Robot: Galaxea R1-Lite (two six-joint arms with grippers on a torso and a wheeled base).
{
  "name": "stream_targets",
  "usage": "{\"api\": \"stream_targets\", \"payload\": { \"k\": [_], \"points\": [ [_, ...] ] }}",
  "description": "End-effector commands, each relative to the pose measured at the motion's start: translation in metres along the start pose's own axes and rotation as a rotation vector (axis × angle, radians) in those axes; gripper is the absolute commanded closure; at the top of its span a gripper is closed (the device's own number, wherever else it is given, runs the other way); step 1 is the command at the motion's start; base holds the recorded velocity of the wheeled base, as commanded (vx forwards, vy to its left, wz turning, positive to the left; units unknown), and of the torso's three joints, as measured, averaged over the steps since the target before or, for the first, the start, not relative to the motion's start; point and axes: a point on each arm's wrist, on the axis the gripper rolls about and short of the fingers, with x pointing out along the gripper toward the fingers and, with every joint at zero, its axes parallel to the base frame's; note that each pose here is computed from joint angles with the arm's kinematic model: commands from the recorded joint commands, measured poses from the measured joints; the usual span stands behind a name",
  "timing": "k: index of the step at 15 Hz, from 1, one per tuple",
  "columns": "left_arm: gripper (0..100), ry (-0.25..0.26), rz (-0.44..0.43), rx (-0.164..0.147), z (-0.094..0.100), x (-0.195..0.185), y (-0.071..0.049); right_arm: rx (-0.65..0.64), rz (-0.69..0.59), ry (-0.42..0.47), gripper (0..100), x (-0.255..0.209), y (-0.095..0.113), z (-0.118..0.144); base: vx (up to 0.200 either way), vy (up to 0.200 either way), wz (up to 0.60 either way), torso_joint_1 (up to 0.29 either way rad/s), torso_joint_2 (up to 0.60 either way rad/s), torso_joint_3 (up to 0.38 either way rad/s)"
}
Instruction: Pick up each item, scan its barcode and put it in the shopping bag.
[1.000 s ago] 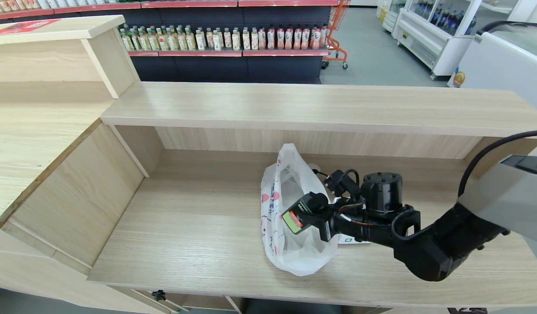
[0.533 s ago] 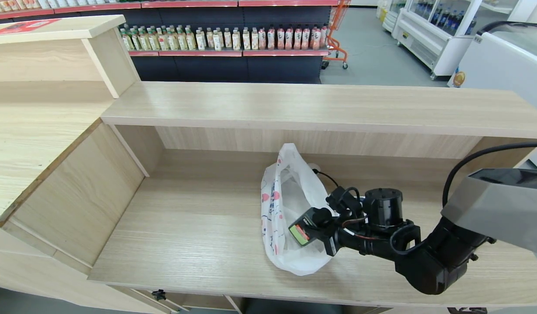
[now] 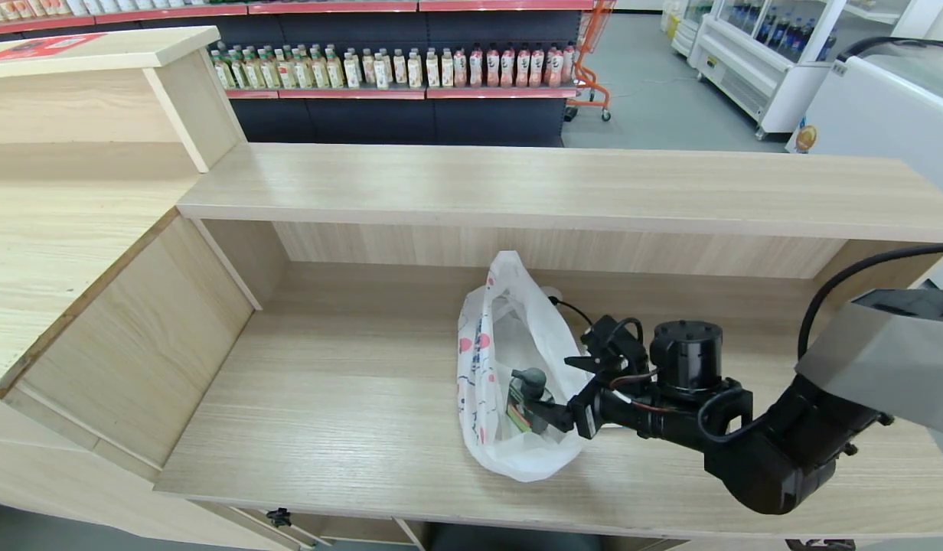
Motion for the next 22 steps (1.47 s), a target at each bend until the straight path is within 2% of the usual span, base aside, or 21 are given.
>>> {"api": "stream_targets", "payload": {
  "k": [1,3,4,5,6,7,8,11,14,18,22],
  "points": [
    [0,-0.001,0.0,0.0,0.0,0.0,0.0,-0.037,0.008,-0.11,0,-0.033,-0.001,0.038,0.0,0.0,0.0,0.0,0.0,0.0],
    [0,-0.001,0.0,0.0,0.0,0.0,0.0,-0.048,0.001,-0.158,0,-0.078,0.005,0.063,0.0,0.0,0.0,0.0,0.0,0.0],
    [0,-0.001,0.0,0.0,0.0,0.0,0.0,-0.048,0.001,-0.158,0,-0.078,0.005,0.063,0.0,0.0,0.0,0.0,0.0,0.0],
    [0,-0.001,0.0,0.0,0.0,0.0,0.0,-0.023,-0.118,-0.12,0,-0.13,0.005,0.074,0.0,0.0,0.0,0.0,0.0,0.0],
    [0,-0.001,0.0,0.0,0.0,0.0,0.0,0.006,-0.224,-0.061,0,-0.153,0.007,0.072,0.0,0.0,0.0,0.0,0.0,0.0],
    [0,-0.001,0.0,-0.002,0.0,0.0,0.0,0.024,-0.284,-0.023,0,-0.163,0.007,0.069,0.0,0.0,0.0,0.0,0.0,0.0],
    [0,-0.001,0.0,0.0,0.0,0.0,0.0,0.056,-0.456,0.064,0,-0.182,0.004,0.059,0.0,0.0,0.0,0.0,0.0,0.0],
    [0,-0.001,0.0,0.0,0.0,0.0,0.0,0.106,-0.633,0.143,0,-0.205,-0.005,0.037,0.0,0.0,0.0,0.0,0.0,0.0],
    [0,-0.001,0.0,0.0,0.0,0.0,0.0,0.145,-0.683,0.19,0,-0.218,-0.006,0.02,0.0,0.0,0.0,0.0,0.0,0.0],
    [0,-0.001,0.0,0.0,0.0,0.0,0.0,0.153,-0.686,0.2,0,-0.218,-0.006,0.018,0.0,0.0,0.0,0.0,0.0,0.0],
    [0,-0.001,0.0,0.0,0.0,0.0,0.0,0.152,-0.69,0.204,0,-0.218,-0.006,0.017,0.0,-0.2,0.0,0.001,0.0,0.0]
  ]
}}
